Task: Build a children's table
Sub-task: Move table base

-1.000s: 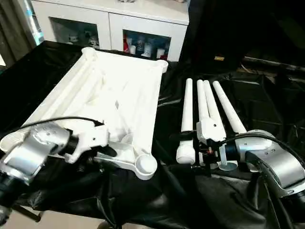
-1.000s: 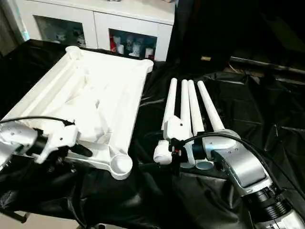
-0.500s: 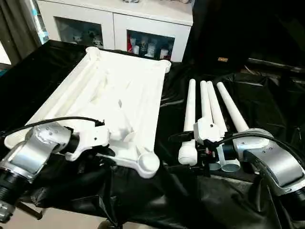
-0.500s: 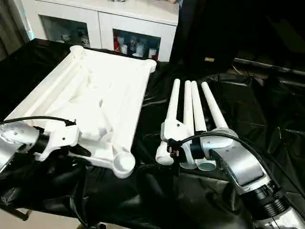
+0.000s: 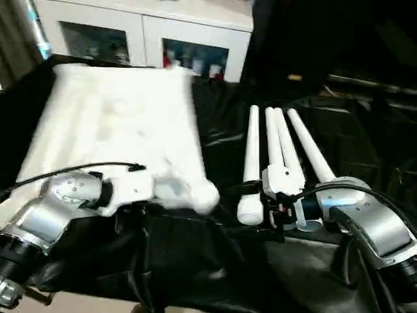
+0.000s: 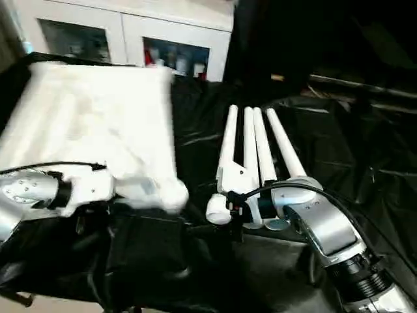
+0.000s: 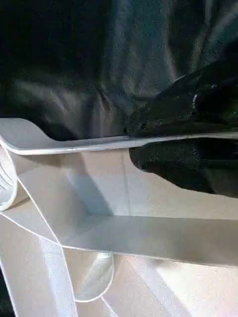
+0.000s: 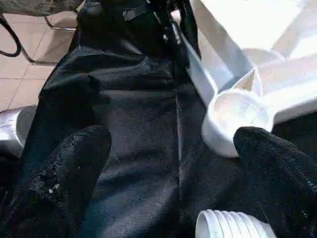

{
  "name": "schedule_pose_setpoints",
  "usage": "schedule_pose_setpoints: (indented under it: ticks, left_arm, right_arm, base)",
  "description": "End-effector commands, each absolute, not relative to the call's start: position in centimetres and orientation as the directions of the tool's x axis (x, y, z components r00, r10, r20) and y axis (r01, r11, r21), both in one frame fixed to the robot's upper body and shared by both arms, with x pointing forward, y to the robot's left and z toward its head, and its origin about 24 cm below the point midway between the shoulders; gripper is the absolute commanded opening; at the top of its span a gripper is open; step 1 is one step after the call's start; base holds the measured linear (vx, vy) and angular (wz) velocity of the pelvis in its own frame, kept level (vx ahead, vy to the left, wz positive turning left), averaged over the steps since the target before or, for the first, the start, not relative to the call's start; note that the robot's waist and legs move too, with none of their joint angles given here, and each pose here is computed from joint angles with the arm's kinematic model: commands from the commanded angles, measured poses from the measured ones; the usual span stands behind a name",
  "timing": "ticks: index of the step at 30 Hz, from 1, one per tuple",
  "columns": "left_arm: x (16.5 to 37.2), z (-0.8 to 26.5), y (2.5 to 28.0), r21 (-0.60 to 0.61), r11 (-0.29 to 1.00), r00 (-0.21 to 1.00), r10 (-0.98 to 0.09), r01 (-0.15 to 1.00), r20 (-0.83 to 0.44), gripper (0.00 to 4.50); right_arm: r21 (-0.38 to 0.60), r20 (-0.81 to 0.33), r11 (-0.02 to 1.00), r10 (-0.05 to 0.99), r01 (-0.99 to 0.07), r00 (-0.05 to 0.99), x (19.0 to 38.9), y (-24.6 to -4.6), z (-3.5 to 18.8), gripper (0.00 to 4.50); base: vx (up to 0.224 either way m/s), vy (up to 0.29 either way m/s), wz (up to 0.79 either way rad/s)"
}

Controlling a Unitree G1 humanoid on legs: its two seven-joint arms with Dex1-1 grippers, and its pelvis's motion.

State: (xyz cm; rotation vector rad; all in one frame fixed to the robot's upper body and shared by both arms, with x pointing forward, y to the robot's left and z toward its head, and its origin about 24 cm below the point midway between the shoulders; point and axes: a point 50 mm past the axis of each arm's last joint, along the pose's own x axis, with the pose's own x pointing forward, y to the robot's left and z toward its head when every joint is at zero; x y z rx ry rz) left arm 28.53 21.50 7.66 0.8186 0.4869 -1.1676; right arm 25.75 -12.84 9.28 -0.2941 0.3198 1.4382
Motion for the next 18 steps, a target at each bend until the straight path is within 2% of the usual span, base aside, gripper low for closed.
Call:
schedule_pose_setpoints:
  ticks: [1, 9, 10, 12, 14, 17, 18]
  left_arm:
    - [29.4, 8.9, 22.0, 0.386, 0.178, 0.412, -0.596, 0.905, -0.689, 0.01]
    - [30.0, 9.3, 22.6, 0.386, 0.16, 0.388, -0.668, 0.908, -0.635, 0.01]
    - [30.1, 9.3, 22.6, 0.39, 0.153, 0.386, -0.669, 0.908, -0.635, 0.35]
    - [29.9, 9.6, 22.5, 0.348, 0.151, 0.348, -0.702, 0.925, -0.622, 0.69]
    - [29.7, 9.7, 22.3, 0.305, 0.14, 0.307, -0.728, 0.942, -0.613, 0.74]
    - [29.6, 9.9, 22.1, 0.306, 0.133, 0.298, -0.751, 0.943, -0.589, 1.1]
    - [29.5, 10.2, 22.1, 0.306, 0.142, 0.301, -0.761, 0.941, -0.575, 1.1]
  right_arm:
    - [-0.018, -0.395, 0.116, 0.912, -0.993, 0.113, 25.8, -12.9, 9.1, 4.5]
    - [-0.024, -0.39, 0.115, 0.914, -0.993, 0.115, 26.0, -12.7, 9.2, 4.5]
    - [-0.025, -0.389, 0.115, 0.914, -0.993, 0.116, 26.0, -12.6, 9.2, 4.5]
    - [-0.027, -0.384, 0.118, 0.916, -0.993, 0.12, 26.0, -12.7, 9.3, 4.5]
    - [-0.03, -0.377, 0.126, 0.917, -0.992, 0.128, 26.0, -12.7, 9.4, 4.5]
    - [-0.044, -0.368, 0.145, 0.918, -0.988, 0.151, 26.1, -12.8, 9.5, 4.5]
    - [-0.04, -0.352, 0.155, 0.922, -0.987, 0.159, 26.2, -12.9, 9.7, 4.5]
  base:
    - [0.0, 0.0, 0.0]
    - [0.0, 0.0, 0.0]
    - [0.0, 0.0, 0.0]
    - [0.0, 0.0, 0.0]
    - [0.0, 0.0, 0.0]
    - [0.0, 0.0, 0.0]
    - [0.0, 0.0, 0.0]
